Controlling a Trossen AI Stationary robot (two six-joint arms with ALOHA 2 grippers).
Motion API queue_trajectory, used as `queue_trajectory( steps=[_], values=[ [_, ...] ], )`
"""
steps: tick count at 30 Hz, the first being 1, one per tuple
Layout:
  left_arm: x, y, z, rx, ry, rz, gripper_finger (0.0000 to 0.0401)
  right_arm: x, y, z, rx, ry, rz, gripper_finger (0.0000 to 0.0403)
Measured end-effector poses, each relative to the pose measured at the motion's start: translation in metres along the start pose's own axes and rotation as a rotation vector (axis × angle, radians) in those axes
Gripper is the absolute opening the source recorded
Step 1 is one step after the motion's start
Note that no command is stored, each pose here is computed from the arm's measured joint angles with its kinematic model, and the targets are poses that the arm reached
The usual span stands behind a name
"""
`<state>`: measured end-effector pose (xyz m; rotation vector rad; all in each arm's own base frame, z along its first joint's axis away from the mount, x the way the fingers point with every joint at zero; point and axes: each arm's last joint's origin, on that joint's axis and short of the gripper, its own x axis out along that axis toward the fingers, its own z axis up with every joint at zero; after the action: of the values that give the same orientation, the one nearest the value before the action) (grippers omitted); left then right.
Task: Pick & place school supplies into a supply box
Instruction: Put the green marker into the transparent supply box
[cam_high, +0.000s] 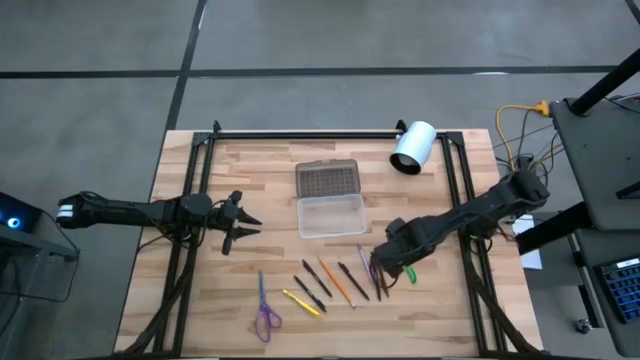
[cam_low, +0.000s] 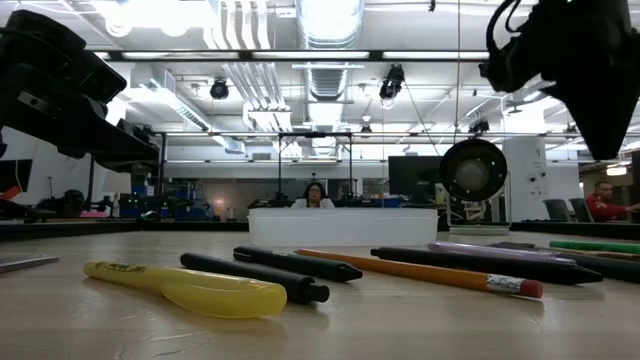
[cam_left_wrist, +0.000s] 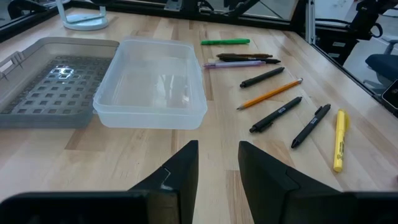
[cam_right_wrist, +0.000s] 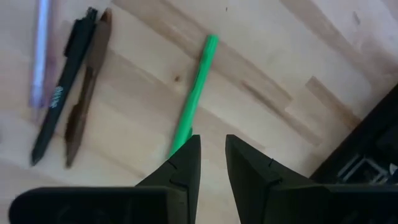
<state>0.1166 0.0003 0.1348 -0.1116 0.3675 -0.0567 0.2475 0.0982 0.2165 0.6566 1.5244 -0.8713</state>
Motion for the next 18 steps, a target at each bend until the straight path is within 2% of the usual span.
queue_trajectory(
  steps=[7, 14, 18],
  values=[
    [0.000, 0.000, 0.000, 0.000, -0.001, 0.000, 0.0099, 0.006, 0.002, 0.002, -0.011, -0.059, -0.029, 0.0068],
    [0.000, 0.000, 0.000, 0.000, 0.000, 0.000, 0.0099, 0.011, -0.015, -0.001, 0.010, -0.084, -0.027, 0.0068],
    [0.000, 0.000, 0.000, 0.000, 0.000, 0.000, 0.0099, 0.019, -0.027, -0.004, 0.046, -0.099, 0.049, 0.0068]
  ],
)
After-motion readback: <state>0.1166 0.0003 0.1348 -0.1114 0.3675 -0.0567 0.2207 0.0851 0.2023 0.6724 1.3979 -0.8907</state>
